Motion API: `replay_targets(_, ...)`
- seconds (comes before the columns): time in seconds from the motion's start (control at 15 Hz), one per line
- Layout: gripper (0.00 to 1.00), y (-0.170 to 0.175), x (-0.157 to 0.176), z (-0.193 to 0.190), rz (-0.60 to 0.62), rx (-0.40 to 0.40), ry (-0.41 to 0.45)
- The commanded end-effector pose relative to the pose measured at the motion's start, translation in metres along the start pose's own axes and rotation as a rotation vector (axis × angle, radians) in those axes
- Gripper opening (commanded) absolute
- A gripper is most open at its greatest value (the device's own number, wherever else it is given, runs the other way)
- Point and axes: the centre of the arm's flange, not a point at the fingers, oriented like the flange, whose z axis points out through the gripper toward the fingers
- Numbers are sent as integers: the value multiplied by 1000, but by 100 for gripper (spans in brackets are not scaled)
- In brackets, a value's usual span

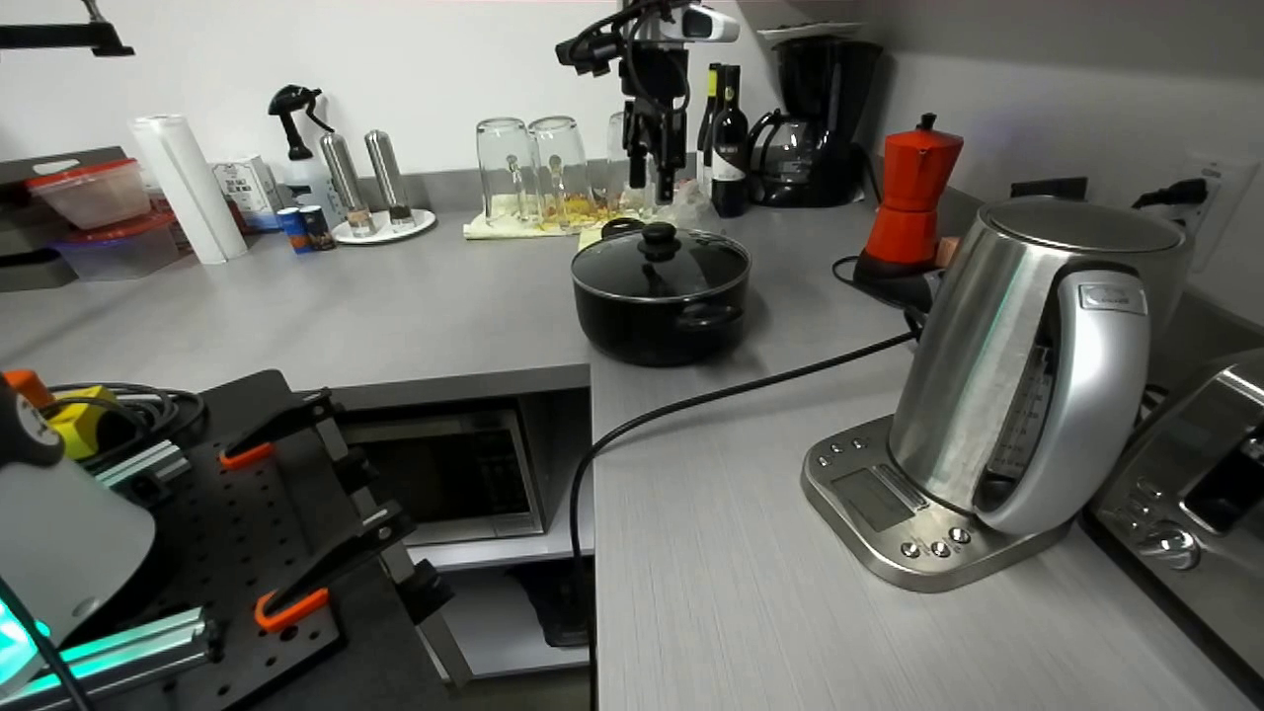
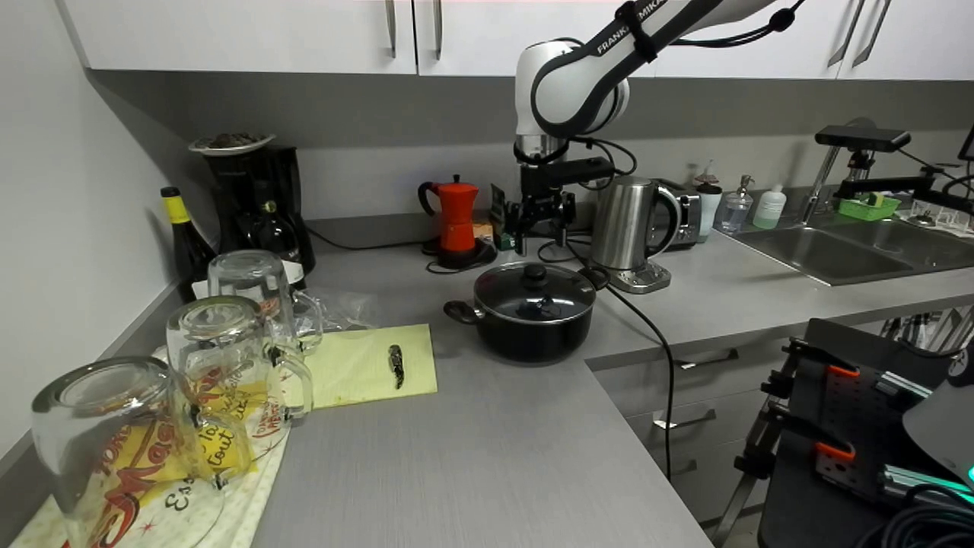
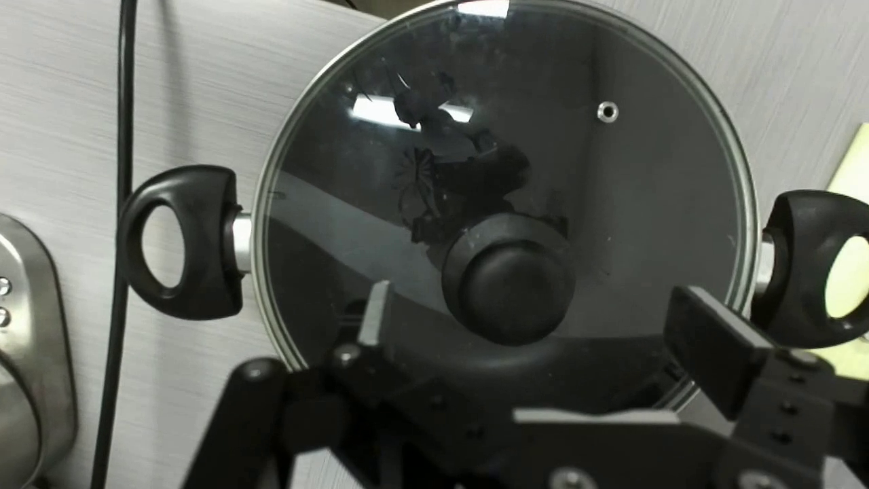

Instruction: Move the pot's lid to the counter

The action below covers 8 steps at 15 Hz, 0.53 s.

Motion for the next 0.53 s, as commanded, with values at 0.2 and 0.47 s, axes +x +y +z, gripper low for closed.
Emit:
replay_targets(0.2,100,-7,21,34,-12,-16,-24)
replay_targets(0.47,85,-1,28,41,-2,-10,-30)
